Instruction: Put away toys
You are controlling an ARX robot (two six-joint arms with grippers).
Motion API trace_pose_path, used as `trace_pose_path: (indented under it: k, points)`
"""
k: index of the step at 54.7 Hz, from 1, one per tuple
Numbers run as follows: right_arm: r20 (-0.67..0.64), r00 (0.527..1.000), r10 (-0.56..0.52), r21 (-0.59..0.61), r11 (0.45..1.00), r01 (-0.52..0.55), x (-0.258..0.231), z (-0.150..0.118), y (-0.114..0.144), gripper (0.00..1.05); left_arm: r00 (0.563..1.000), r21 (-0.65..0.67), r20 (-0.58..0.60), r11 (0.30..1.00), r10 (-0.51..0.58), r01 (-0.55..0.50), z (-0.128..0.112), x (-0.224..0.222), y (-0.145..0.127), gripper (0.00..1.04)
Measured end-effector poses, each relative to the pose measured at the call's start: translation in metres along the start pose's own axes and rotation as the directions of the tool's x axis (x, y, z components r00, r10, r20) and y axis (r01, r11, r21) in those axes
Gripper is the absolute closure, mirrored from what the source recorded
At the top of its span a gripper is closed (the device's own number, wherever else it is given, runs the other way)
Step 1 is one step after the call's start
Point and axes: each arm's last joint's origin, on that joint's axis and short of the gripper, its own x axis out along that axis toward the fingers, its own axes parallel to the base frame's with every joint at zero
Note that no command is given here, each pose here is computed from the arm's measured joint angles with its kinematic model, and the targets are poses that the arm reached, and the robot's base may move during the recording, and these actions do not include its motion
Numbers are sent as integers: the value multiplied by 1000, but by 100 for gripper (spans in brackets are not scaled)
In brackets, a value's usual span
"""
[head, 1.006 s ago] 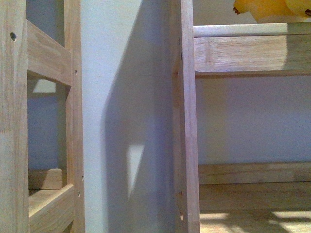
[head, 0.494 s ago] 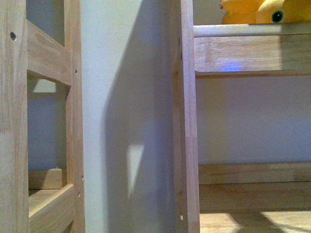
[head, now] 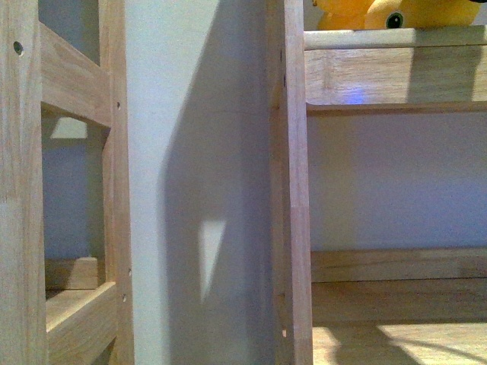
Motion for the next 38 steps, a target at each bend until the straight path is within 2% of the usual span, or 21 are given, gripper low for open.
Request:
trace_pose_path:
  k: [8, 11, 33, 38]
  points:
    - [-2, 1000, -13, -2, 1000, 13, 0, 0, -1, 68, 1000, 0, 0, 1000, 0, 0, 0, 0, 0, 6]
    - [-2, 1000, -16, -3, 1000, 16, 0, 0, -2, 57, 1000, 0, 0, 1000, 0, 0, 0, 0, 0, 6]
    - [5, 1000, -30, -21, 999, 30, 1, 0, -7, 6, 1000, 0, 0, 1000, 0, 0, 0, 0, 0, 6]
    - [14, 999, -35, -34, 999, 35, 0, 0, -7, 7, 1000, 0, 0, 1000, 0, 0, 0, 0, 0, 6]
